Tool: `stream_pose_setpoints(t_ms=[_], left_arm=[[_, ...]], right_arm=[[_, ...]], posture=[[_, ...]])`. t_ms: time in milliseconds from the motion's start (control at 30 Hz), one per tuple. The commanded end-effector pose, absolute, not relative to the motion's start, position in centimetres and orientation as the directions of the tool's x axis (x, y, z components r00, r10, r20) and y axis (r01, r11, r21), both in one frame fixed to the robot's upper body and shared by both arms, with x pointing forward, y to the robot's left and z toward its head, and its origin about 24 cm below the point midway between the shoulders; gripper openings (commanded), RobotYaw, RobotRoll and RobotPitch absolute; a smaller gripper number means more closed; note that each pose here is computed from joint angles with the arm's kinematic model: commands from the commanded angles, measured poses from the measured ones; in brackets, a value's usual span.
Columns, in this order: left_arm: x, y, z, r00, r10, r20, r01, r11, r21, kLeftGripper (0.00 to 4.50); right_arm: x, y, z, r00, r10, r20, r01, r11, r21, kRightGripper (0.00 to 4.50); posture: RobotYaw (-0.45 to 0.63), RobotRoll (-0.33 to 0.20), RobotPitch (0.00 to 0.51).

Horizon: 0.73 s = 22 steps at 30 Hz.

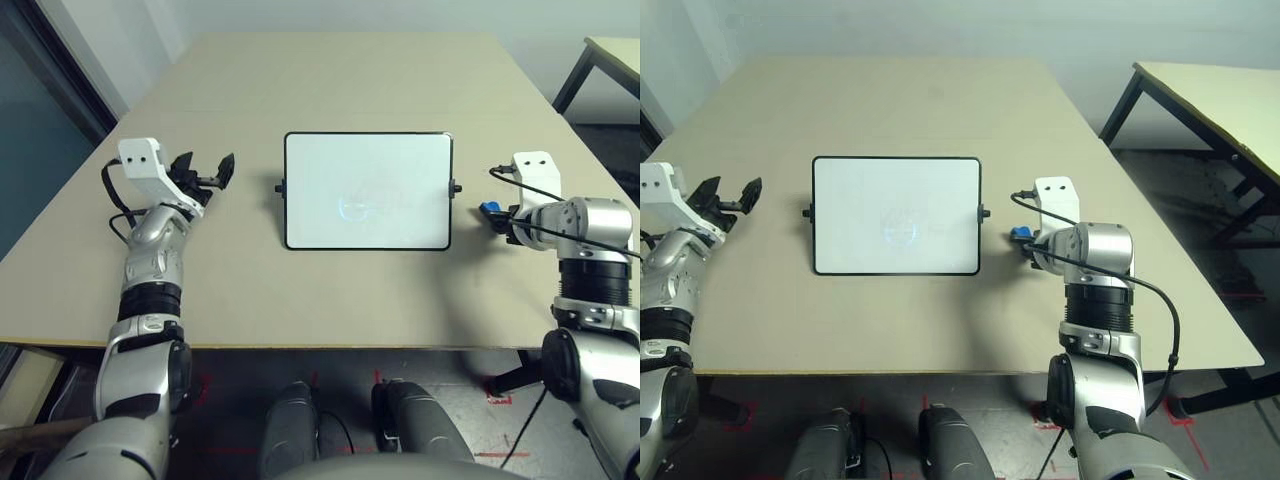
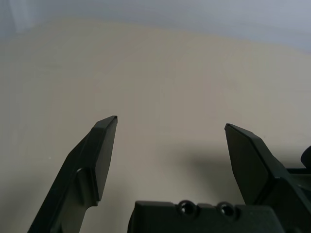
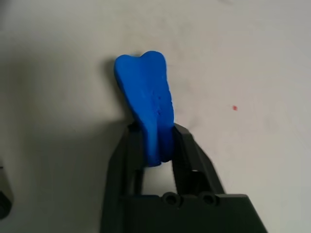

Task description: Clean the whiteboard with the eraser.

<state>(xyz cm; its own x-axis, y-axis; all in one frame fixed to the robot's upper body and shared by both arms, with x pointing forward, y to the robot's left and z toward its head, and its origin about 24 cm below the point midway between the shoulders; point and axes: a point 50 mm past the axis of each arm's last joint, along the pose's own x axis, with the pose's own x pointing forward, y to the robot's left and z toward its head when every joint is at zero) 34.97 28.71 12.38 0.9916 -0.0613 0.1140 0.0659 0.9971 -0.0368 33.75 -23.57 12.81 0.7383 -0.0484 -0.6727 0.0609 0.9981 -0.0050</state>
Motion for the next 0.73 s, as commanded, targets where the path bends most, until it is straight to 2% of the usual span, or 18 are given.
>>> stream_pose_setpoints(t_ms=[33, 100, 133, 233, 333, 433, 600, 733], left_arm=[[34.9, 28.6, 12.0, 0.993, -0.058, 0.104, 0.062, 0.997, -0.044, 4.50], [35.0, 28.8, 12.4, 0.992, -0.046, 0.119, 0.052, 0.998, -0.047, 4.50], [35.1, 28.8, 12.6, 0.992, -0.041, 0.124, 0.047, 0.998, -0.047, 4.50], [35.1, 29.1, 12.9, 0.990, -0.023, 0.140, 0.028, 0.999, -0.032, 4.50], [35.2, 29.4, 13.0, 0.987, 0.007, 0.161, -0.003, 1.000, -0.026, 4.50], [35.4, 29.2, 12.5, 0.987, 0.025, 0.159, -0.021, 0.999, -0.029, 4.50], [35.5, 28.9, 11.1, 0.988, 0.066, 0.136, -0.065, 0.998, -0.015, 4.50], [35.6, 28.5, 10.2, 0.990, 0.077, 0.117, -0.075, 0.997, -0.019, 4.50]], right_arm=[[34.5, -23.9, 14.2, 0.807, -0.025, -0.590, 0.027, 1.000, -0.006, 2.52], [34.9, -24.3, 15.3, 0.859, -0.014, -0.512, 0.007, 1.000, -0.014, 3.25], [35.0, -24.6, 15.6, 0.875, -0.015, -0.484, 0.008, 1.000, -0.016, 3.47], [35.4, -25.7, 16.6, 0.928, -0.049, -0.368, 0.052, 0.999, -0.001, 4.46], [36.2, -27.0, 17.1, 0.984, -0.080, -0.161, 0.085, 0.996, 0.024, 4.46], [36.2, -28.7, 14.3, 0.990, -0.122, -0.065, 0.124, 0.992, 0.018, 4.46], [34.7, -31.1, 8.5, 0.974, -0.197, -0.110, 0.196, 0.980, -0.018, 4.46], [33.5, -32.4, 6.8, 0.965, -0.228, -0.133, 0.222, 0.973, -0.055, 4.46]], posture=[[-0.07, 0.000, 0.101], [-0.07, 0.000, 0.102], [-0.07, 0.000, 0.102], [-0.08, 0.000, 0.102], [-0.09, 0.000, 0.099], [-0.11, 0.000, 0.088], [-0.13, 0.000, 0.068], [-0.14, 0.000, 0.050]])
